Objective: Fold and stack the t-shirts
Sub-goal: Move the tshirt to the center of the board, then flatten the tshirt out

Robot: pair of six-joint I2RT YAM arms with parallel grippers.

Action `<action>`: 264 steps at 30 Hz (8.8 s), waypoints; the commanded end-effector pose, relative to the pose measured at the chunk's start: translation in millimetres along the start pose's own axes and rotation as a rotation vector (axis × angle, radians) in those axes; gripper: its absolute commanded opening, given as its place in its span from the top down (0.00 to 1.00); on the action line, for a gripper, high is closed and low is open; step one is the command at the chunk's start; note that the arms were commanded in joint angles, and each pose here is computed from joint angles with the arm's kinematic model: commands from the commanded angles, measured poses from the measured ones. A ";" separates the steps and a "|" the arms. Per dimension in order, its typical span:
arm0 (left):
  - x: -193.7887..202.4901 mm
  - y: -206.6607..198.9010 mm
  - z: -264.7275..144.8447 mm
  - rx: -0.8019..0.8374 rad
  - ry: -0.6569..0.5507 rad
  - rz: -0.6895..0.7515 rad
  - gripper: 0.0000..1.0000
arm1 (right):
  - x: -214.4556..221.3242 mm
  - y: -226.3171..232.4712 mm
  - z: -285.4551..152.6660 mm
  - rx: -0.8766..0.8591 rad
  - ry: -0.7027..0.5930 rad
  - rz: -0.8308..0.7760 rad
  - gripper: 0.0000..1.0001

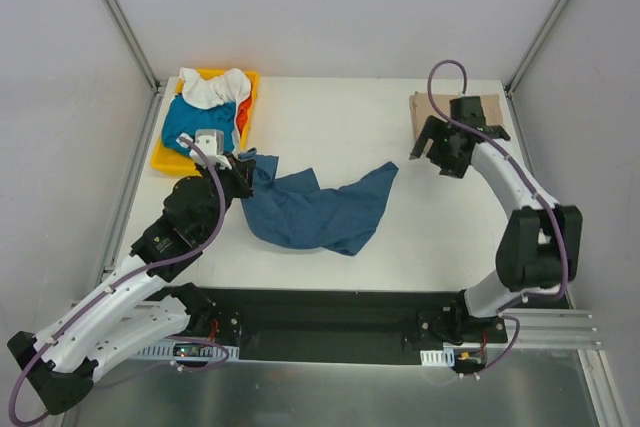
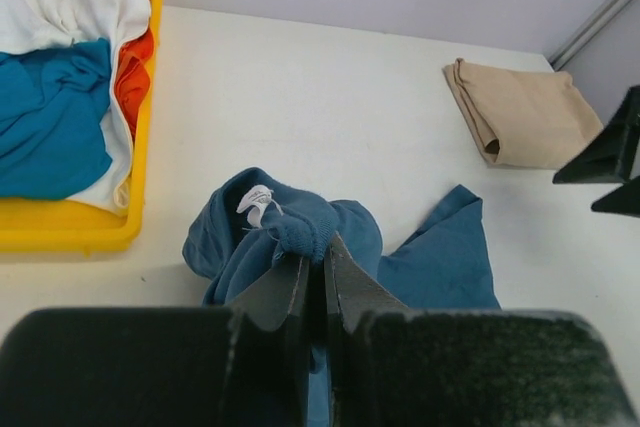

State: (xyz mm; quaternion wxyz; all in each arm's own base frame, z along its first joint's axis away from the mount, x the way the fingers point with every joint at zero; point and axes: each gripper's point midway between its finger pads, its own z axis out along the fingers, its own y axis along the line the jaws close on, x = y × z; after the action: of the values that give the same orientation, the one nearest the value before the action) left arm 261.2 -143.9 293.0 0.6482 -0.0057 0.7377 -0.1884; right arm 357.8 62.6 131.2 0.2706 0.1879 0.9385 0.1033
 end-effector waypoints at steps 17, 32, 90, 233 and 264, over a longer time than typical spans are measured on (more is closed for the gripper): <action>-0.3 25.9 -4.5 -0.133 -0.023 -0.037 1.00 | 30.6 60.5 114.3 0.042 0.238 -0.003 0.45; -38.5 39.2 -18.3 -0.210 -0.114 -0.028 1.00 | -30.8 81.4 40.7 -0.025 -0.024 -0.139 0.99; 50.3 22.9 233.5 -0.179 0.457 -0.127 0.01 | -143.4 -95.1 -23.8 0.500 -0.218 0.052 0.01; 75.3 87.0 4.6 -0.284 0.398 -0.431 1.00 | 42.4 -65.6 -100.8 0.149 -0.365 -0.222 0.99; -379.8 -116.9 -206.3 0.572 -0.718 0.007 1.00 | -53.1 2.8 -563.6 -0.394 -1.579 -0.309 0.99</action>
State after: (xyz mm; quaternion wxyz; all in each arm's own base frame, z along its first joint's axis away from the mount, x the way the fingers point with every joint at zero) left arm 144.6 -101.6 653.3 0.7953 0.0484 0.4678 -0.3825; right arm 128.0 -9.5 583.8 0.8568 0.0639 0.5068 0.0705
